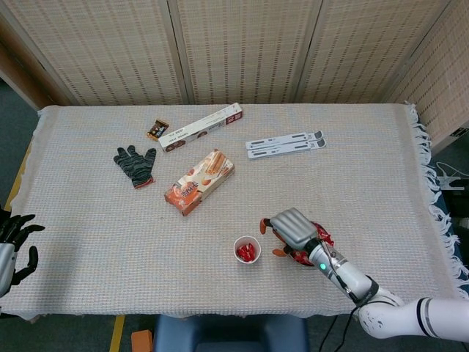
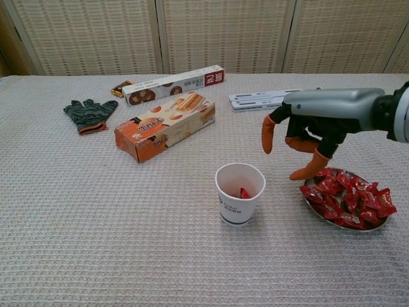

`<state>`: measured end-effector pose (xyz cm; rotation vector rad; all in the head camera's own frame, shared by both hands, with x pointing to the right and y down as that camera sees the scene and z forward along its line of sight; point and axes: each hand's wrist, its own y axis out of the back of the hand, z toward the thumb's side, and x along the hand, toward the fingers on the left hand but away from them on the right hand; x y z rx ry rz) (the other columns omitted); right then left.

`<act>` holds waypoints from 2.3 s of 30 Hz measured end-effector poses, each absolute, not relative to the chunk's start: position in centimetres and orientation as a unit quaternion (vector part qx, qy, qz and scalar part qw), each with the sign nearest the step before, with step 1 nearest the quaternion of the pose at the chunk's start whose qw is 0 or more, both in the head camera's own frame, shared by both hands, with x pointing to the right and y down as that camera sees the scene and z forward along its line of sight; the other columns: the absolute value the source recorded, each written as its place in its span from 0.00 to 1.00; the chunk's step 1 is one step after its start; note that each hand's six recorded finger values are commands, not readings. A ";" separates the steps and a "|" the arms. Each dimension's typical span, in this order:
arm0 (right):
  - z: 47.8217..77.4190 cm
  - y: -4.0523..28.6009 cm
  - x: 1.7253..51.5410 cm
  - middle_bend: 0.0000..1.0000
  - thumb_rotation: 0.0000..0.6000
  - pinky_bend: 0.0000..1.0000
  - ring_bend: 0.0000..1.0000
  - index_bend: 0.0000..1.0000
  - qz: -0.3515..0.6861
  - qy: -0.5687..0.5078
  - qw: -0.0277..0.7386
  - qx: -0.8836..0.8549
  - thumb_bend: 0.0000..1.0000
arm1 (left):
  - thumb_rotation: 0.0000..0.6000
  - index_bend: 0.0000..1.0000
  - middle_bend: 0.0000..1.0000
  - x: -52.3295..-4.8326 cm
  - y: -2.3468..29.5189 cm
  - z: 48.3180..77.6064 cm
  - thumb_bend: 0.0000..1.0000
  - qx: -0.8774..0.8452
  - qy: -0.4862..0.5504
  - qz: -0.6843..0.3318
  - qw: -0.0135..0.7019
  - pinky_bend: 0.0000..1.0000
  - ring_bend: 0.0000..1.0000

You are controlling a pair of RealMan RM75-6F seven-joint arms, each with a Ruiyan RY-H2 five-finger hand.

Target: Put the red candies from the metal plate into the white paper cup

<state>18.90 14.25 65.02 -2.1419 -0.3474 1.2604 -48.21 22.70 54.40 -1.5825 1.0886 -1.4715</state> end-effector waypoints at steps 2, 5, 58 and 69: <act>65.7 14.7 20.6 0.86 1.00 0.93 0.75 0.38 0.505 -0.121 0.324 -0.791 0.09 | 1.00 0.29 0.13 -48.1 22.7 54.5 0.62 -0.612 0.419 -0.570 0.354 0.30 0.08; 66.8 15.4 22.8 0.86 1.00 0.93 0.75 0.37 0.544 -0.111 0.317 -0.769 0.08 | 1.00 0.29 0.13 -48.1 22.8 54.5 0.62 -0.612 0.418 -0.571 0.354 0.30 0.08; 70.8 17.6 26.8 0.86 1.00 0.94 0.75 0.64 0.611 -0.083 0.299 -0.728 0.27 | 1.00 0.29 0.13 -48.1 22.8 54.6 0.62 -0.614 0.417 -0.570 0.351 0.30 0.08; 67.7 16.3 25.1 0.86 1.00 0.94 0.75 0.67 0.578 -0.131 0.295 -0.749 0.27 | 1.00 0.29 0.13 -48.1 22.8 54.5 0.62 -0.615 0.417 -0.569 0.352 0.30 0.08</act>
